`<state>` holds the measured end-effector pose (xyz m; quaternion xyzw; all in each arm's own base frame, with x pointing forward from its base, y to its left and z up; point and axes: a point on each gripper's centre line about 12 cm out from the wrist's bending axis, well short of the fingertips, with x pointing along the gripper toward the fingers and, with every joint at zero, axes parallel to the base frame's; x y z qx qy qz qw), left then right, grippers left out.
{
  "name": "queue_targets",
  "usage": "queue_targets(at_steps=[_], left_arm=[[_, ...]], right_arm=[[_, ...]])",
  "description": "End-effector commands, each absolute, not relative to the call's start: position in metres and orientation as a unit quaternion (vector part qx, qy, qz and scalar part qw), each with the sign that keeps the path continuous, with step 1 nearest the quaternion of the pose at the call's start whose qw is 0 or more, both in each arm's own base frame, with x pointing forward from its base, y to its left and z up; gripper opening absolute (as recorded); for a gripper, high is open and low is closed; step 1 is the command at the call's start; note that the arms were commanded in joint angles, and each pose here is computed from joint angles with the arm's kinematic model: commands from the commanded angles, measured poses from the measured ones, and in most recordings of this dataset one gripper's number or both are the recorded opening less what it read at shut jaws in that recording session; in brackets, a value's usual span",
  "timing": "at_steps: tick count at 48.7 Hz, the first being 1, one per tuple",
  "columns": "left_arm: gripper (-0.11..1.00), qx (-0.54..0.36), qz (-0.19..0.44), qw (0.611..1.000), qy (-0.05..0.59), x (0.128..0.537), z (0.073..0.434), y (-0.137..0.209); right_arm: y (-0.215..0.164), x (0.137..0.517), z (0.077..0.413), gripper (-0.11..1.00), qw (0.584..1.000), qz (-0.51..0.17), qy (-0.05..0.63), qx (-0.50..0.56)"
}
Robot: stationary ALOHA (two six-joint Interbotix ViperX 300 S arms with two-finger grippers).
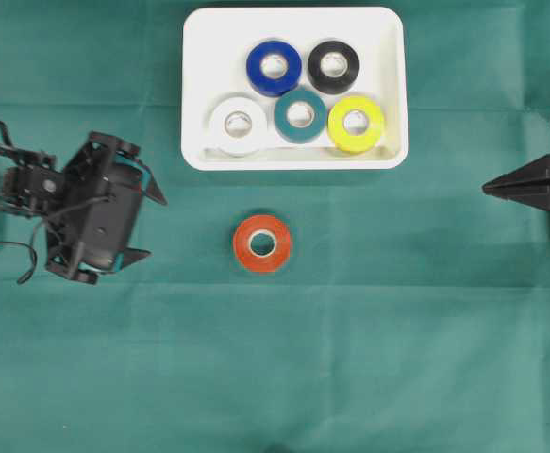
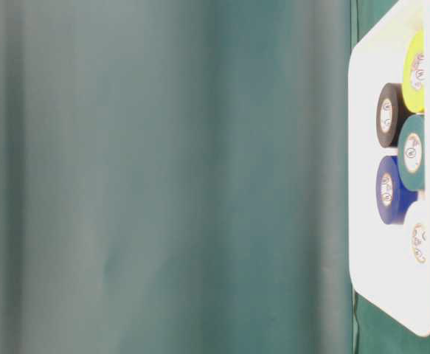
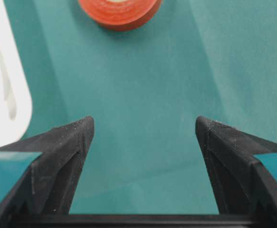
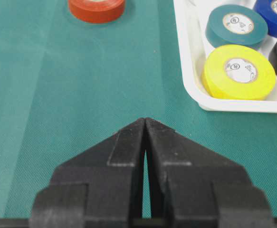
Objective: Put the tape into the white case with the left arm.
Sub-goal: 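Move the open left gripper over the red tape roll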
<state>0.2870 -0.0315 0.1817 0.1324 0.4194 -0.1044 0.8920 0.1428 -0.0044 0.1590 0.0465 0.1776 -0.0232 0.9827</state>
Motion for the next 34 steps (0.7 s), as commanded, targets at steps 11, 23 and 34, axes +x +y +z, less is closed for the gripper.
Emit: queue_targets(at_steps=[11, 23, 34], left_arm=[[0.87, 0.143, -0.129, 0.890, 0.414, 0.327, 0.185, -0.054], [0.87, 0.149, -0.138, 0.883, 0.423, 0.352, 0.175, -0.064], [0.87, 0.152, -0.140, 0.880, 0.427, 0.374, 0.168, -0.068]], right_arm=[[-0.005, 0.145, 0.164, -0.09, 0.984, -0.023, 0.170, 0.047], [-0.005, 0.145, 0.163, -0.09, 0.984, -0.023, 0.171, 0.047], [-0.005, 0.145, 0.164, -0.09, 0.984, -0.023, 0.170, 0.047]])
